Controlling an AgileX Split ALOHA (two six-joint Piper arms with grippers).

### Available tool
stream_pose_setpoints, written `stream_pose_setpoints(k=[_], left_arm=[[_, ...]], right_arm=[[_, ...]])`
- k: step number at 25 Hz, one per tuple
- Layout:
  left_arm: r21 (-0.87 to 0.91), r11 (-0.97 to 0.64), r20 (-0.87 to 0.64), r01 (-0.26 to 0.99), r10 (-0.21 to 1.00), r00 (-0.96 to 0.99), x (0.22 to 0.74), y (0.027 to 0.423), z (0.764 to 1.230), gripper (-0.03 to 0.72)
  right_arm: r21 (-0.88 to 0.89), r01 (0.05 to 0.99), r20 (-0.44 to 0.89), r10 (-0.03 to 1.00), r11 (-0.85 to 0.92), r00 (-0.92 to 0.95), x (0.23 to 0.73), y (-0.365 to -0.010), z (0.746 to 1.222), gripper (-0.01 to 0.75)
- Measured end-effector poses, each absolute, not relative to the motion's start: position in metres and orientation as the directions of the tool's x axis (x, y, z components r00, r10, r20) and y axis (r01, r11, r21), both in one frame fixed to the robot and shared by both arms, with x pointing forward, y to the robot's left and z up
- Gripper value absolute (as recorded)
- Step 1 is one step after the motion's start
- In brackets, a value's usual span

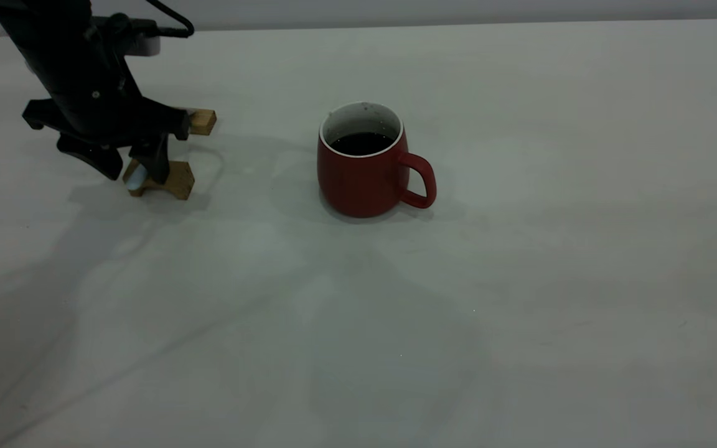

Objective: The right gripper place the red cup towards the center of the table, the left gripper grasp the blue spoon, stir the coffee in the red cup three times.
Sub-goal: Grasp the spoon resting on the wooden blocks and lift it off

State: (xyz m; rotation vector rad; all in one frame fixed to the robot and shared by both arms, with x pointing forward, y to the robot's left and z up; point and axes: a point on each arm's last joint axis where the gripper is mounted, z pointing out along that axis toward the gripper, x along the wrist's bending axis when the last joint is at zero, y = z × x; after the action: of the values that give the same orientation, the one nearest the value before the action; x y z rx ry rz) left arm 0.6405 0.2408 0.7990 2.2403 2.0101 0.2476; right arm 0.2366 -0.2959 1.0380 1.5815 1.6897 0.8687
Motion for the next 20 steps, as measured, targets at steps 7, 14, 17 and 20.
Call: stream_pose_setpoints(k=[7,14,17,20], left_arm=[[0.223,-0.125,0.040,0.967,0.992,0.119,0.643,0.240,0.798,0.336],[0.185,-0.092,0.041,0.978,0.995,0.086,0.647,0.240,0.808,0.177],[0.147,0.016,-0.030,0.989,0.999,-0.011,0.655,0.233,0.849,0.177],[0.118,0.155,-0.204,0.981,0.970,-0.129,0.663,0.218,0.905,0.177]], right_arm=[[0.826,0.562,-0.023,0.998,0.050,-0.054,0.237,-0.296,1.038,0.238],[0.826,0.562,-0.023,0.998,0.050,-0.054,0.237,-0.296,1.038,0.238],[0.826,0.562,-0.023,0.998,0.050,-0.054,0.237,-0.296,1.038,0.238],[0.826,0.562,-0.023,0.998,0.050,-0.054,0.237,-0.296,1.038,0.238]])
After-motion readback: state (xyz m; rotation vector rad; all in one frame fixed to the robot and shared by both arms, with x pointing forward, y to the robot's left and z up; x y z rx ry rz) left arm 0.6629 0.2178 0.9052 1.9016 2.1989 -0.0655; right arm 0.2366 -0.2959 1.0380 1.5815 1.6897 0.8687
